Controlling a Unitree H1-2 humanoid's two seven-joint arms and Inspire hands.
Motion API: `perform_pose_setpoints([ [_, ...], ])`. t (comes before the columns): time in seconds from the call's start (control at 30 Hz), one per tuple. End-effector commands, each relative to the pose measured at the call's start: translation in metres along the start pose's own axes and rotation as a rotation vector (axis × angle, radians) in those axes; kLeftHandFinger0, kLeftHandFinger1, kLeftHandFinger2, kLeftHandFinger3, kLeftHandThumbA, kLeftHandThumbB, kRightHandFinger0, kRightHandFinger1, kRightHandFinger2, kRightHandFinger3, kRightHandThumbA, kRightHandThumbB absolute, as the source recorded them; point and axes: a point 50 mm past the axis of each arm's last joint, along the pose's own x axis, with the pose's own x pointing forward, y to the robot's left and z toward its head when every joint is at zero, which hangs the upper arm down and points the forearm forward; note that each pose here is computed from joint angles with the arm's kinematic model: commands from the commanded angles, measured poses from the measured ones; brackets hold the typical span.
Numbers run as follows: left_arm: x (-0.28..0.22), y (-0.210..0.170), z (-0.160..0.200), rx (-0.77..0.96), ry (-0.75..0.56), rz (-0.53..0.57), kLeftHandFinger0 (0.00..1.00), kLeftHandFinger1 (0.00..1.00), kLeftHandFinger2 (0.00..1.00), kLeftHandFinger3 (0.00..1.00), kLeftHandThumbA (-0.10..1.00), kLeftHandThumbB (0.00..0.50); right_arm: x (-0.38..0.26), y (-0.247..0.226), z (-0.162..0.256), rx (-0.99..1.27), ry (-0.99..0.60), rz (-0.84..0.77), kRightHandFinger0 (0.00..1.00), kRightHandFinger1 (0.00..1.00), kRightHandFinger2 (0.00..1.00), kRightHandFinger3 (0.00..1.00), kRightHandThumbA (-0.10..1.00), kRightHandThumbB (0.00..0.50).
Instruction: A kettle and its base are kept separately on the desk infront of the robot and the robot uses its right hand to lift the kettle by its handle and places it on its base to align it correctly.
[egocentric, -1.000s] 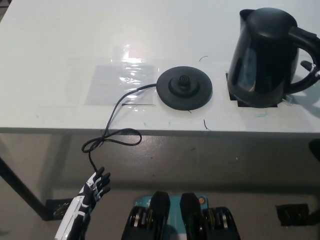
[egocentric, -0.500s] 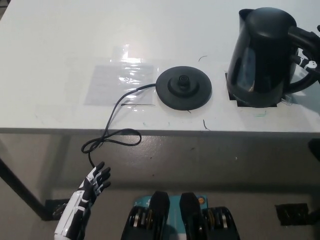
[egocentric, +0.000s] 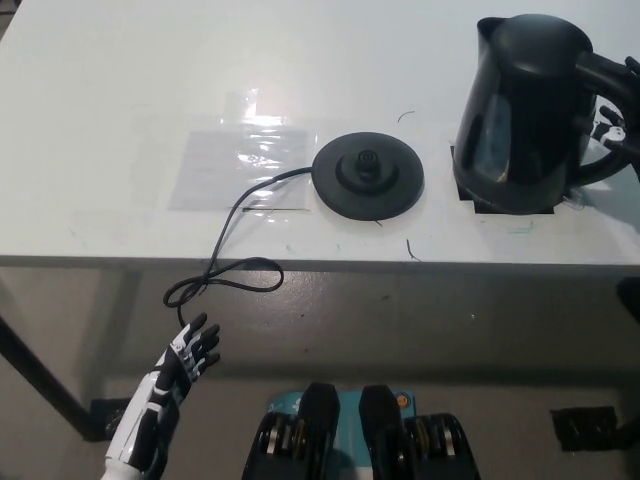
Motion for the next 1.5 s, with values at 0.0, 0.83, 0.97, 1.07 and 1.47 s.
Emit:
perform_pose_setpoints([
  [0.0, 0.005, 0.007, 0.009, -0.003, -0.04, -0.006, 1.0, 1.0, 1.0, 1.0, 1.0, 0.071, 0.022, 0.004, 0.06, -0.221, -0.118, -0.142, 0.0, 0.27, 0.69, 0.55, -0.1, 0.251],
  [0.83, 0.016, 0.012, 0.016, 0.024, -0.05, -0.021, 1.0, 1.0, 1.0, 1.0, 1.0, 0.04, 0.018, 0.021, 0.08, -0.192, -0.231, -0.134, 0.0, 0.39, 0.79, 0.76, -0.1, 0.203],
  [0.97, 0.017, 0.012, 0.017, 0.017, -0.048, -0.016, 1.0, 1.0, 1.0, 1.0, 1.0, 0.052, 0.012, 0.036, 0.1, -0.095, -0.345, -0.13, 0.0, 0.36, 0.79, 0.77, -0.1, 0.18],
  [1.07, 0.016, 0.012, 0.018, 0.02, -0.047, -0.016, 1.0, 1.0, 1.0, 1.0, 1.0, 0.041, 0.001, 0.054, 0.128, 0.014, -0.448, -0.093, 0.0, 0.33, 0.76, 0.77, -0.1, 0.154],
  [1.47, 0.019, 0.013, 0.018, 0.031, -0.057, -0.023, 1.0, 1.0, 1.0, 1.0, 1.0, 0.037, -0.028, 0.093, 0.179, 0.074, -0.612, -0.013, 0.0, 0.3, 0.73, 0.75, -0.1, 0.145],
])
